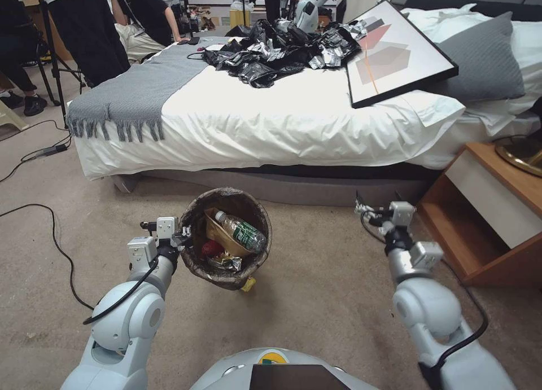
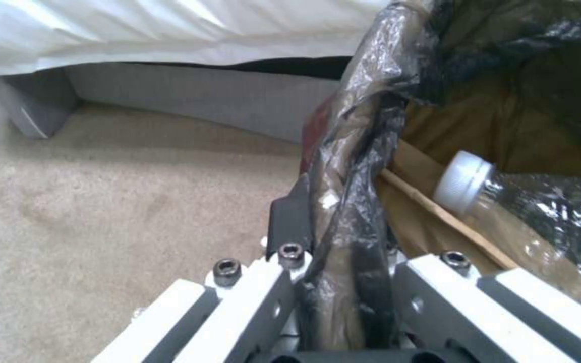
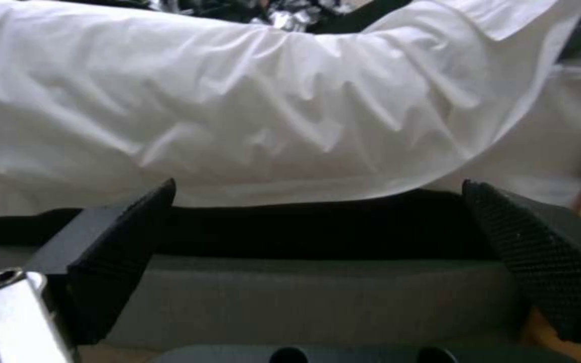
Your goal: Pick up the trash bin, then pick up the garbage from the floor and place it into the trash bin.
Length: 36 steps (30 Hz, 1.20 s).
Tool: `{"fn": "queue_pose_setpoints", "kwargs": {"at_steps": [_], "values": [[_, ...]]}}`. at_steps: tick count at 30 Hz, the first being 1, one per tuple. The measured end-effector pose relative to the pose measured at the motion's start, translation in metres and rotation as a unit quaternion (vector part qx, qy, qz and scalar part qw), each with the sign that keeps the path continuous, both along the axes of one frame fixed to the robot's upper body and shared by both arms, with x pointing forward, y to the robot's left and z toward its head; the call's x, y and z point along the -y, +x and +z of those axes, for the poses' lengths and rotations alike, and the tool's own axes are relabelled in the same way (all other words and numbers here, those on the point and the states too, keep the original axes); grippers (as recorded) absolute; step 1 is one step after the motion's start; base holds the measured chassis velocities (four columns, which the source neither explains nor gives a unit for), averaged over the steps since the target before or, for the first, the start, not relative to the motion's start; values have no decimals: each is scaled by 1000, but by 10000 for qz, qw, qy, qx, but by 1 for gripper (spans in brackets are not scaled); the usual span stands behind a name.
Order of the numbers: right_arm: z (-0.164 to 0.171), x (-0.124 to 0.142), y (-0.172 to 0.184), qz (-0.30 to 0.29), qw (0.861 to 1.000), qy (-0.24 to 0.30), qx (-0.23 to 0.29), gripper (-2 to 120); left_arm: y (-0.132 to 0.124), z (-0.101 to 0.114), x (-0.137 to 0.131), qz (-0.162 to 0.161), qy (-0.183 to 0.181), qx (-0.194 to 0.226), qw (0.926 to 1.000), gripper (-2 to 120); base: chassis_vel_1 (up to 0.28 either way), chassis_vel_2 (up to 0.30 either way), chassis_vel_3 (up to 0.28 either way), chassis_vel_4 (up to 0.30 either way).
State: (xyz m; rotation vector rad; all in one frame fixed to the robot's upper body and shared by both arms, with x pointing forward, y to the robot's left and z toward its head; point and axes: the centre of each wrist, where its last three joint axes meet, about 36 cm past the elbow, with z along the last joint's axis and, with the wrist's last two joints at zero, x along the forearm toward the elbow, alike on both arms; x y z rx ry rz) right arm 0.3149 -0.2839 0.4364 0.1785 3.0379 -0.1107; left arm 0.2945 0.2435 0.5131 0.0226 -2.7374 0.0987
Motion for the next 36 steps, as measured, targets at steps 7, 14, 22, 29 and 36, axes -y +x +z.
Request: {"fn": "queue_pose_setpoints", "kwargs": {"at_steps": [7, 14, 22, 29, 36], "values": [[-21, -2, 9, -455, 9972, -94, 585, 100, -4, -1, 2, -7, 12, -12, 10000, 0, 0, 0, 0, 0], [-27, -7, 9, -457, 9972, -205, 554, 100, -5, 1, 3, 13, 13, -16, 10000, 0, 0, 0, 0, 0], [-31, -11, 10, -338, 9978, -244, 514, 100, -5, 2, 2, 40, -2, -3, 10000, 0, 0, 0, 0, 0], [-35, -21, 9, -320, 9983, -145, 473, 100, -5, 2, 1, 59, 3, 0, 10000, 0, 15, 15, 13, 11], [-39, -24, 7, -324, 9983, -164, 456, 100, -4, 1, 1, 66, -7, -6, 10000, 0, 24, 25, 15, 34]]}}
